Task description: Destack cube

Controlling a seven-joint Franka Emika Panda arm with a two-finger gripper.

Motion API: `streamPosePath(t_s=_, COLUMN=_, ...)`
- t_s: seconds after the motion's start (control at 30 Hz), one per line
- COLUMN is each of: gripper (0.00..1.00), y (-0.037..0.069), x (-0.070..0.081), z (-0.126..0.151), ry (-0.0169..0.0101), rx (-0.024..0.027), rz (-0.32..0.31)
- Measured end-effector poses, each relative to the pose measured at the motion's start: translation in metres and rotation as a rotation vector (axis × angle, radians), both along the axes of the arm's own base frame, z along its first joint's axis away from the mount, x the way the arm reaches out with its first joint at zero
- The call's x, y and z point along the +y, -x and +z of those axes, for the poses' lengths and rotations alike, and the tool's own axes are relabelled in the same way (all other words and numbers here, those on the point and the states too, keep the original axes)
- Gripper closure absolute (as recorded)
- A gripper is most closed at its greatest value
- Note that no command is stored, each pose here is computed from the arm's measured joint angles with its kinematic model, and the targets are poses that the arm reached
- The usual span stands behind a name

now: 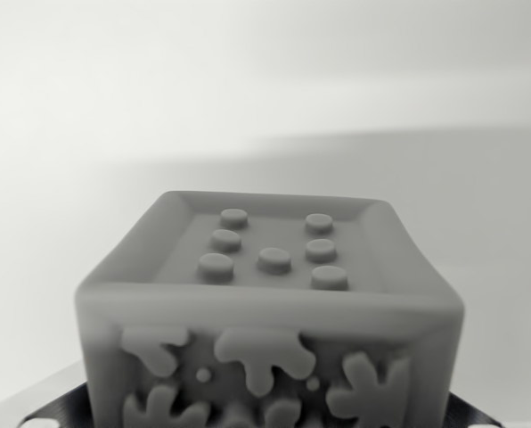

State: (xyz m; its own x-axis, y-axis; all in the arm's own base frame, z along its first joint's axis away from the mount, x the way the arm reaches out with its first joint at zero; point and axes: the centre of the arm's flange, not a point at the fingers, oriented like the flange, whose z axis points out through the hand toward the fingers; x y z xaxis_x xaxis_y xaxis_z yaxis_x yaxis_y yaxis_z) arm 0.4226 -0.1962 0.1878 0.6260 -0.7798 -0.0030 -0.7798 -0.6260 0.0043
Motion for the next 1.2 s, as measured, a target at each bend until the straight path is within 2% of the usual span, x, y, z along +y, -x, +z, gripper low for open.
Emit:
streamPosePath(t_s=0.33, gripper=1.0, y=0.006, x=-0.016, z=-0.006, ry=-0.0005, rx=0.0005, rz=0.024)
streamPosePath(t_s=0.4, gripper=1.0, y=0.007, x=-0.02, z=-0.007, ry=-0.0003, rx=0.0001, rz=0.029)
streamPosePath(t_s=0.47, gripper=1.0, y=0.007, x=-0.022, z=-0.01, ry=0.0012, rx=-0.0018, rz=0.029)
streamPosePath(t_s=0.57, gripper=1.0, y=0.006, x=-0.022, z=-0.019, ry=0.0011, rx=-0.0008, rz=0.03)
streamPosePath(t_s=0.67, gripper=1.0, y=0.007, x=-0.02, z=-0.032, ry=-0.0011, rx=0.0046, rz=0.032)
streamPosePath(t_s=0.97, gripper=1.0, y=0.007, x=-0.021, z=-0.053, ry=0.0001, rx=0.0017, rz=0.032)
streamPosePath(t_s=1.2, gripper=1.0, y=0.007, x=-0.02, z=-0.066, ry=-0.0005, rx=0.0028, rz=0.033)
